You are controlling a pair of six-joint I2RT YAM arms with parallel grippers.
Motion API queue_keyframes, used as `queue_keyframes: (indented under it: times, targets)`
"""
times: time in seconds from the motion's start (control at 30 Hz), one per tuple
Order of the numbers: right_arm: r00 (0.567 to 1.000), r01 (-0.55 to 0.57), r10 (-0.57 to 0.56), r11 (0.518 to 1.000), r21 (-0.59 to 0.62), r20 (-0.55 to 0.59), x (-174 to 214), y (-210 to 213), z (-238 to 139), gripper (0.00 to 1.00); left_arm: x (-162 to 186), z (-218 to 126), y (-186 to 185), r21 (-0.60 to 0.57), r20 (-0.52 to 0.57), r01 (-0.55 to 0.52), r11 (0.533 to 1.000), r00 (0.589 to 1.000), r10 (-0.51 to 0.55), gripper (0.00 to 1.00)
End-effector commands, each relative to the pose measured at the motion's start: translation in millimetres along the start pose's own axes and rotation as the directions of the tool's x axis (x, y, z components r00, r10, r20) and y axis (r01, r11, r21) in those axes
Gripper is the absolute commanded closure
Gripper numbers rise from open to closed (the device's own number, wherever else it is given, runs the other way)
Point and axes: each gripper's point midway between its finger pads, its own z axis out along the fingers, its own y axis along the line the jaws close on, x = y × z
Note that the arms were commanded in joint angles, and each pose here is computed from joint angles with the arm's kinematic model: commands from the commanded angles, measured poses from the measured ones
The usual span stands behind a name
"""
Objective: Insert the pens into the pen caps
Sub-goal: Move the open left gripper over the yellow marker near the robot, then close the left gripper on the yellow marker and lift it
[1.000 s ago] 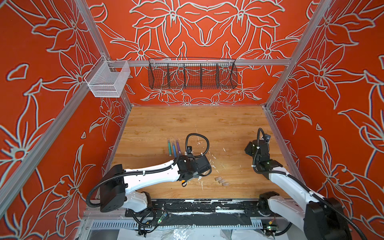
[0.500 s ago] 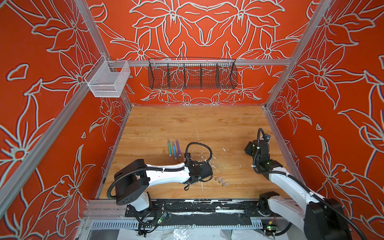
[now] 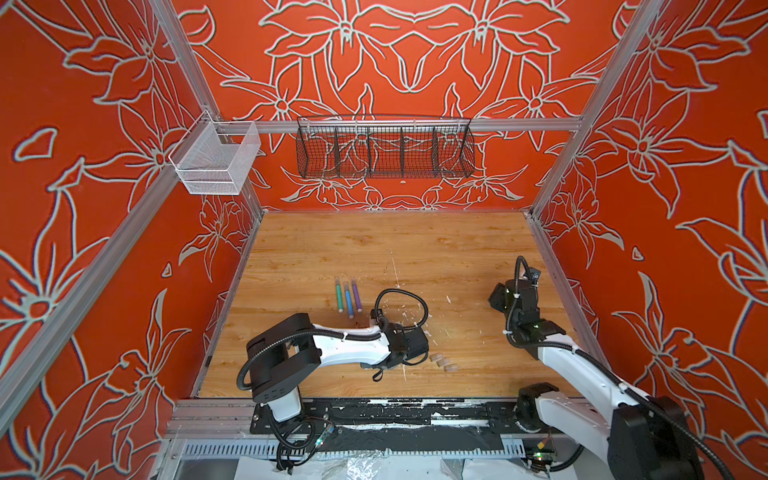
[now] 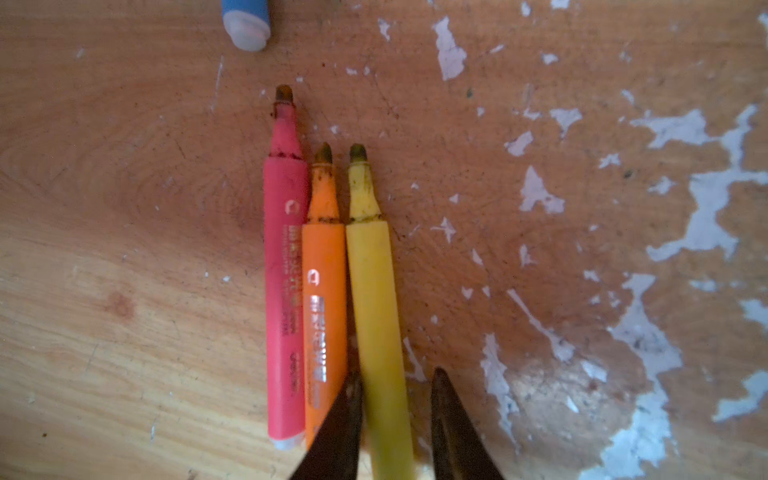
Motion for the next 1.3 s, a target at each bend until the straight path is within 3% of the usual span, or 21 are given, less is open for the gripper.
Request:
queue_keyframes:
  times: [0.0, 0.23, 0.47, 0.97, 1.27]
  targets:
    - [1.0, 0.007, -0.007, 1.0, -0.008, 0.002, 1.5, -0.9, -0.5, 0.32, -7.0, 0.5, 2.7, -0.023, 0.021, 0.032, 0.999, 0.999, -0.031, 0.72]
    - [1.0, 0.008, -0.008, 1.0, -0.007, 0.0, 1.9, -1.3, -0.3, 0.32, -1.8, 16.1, 4.6, 0.005, -0.026, 0.068, 0.998, 0.997, -0.068, 0.72]
    - [1.0, 0.006, -0.006, 1.0, -0.007, 0.002, 1.6, -1.2, -0.8, 0.32, 8.2, 20.7, -10.7, 0.116, -0.087, 0.147, 0.982, 0.987, -0.137, 0.75]
    - [1.0, 0.002, -0.002, 1.0, -0.01, 0.008, 1.6, -2.5, -2.7, 0.31, 15.3, 31.5, -13.5, 0.111, -0.114, 0.187, 0.976, 0.978, -0.174, 0.73]
    - [1.0, 0.001, -0.001, 1.0, -0.013, 0.01, 1.6, -2.3, -3.2, 0.31, 18.1, 39.9, -14.1, 0.081, -0.123, 0.183, 0.98, 0.977, -0.172, 0.87]
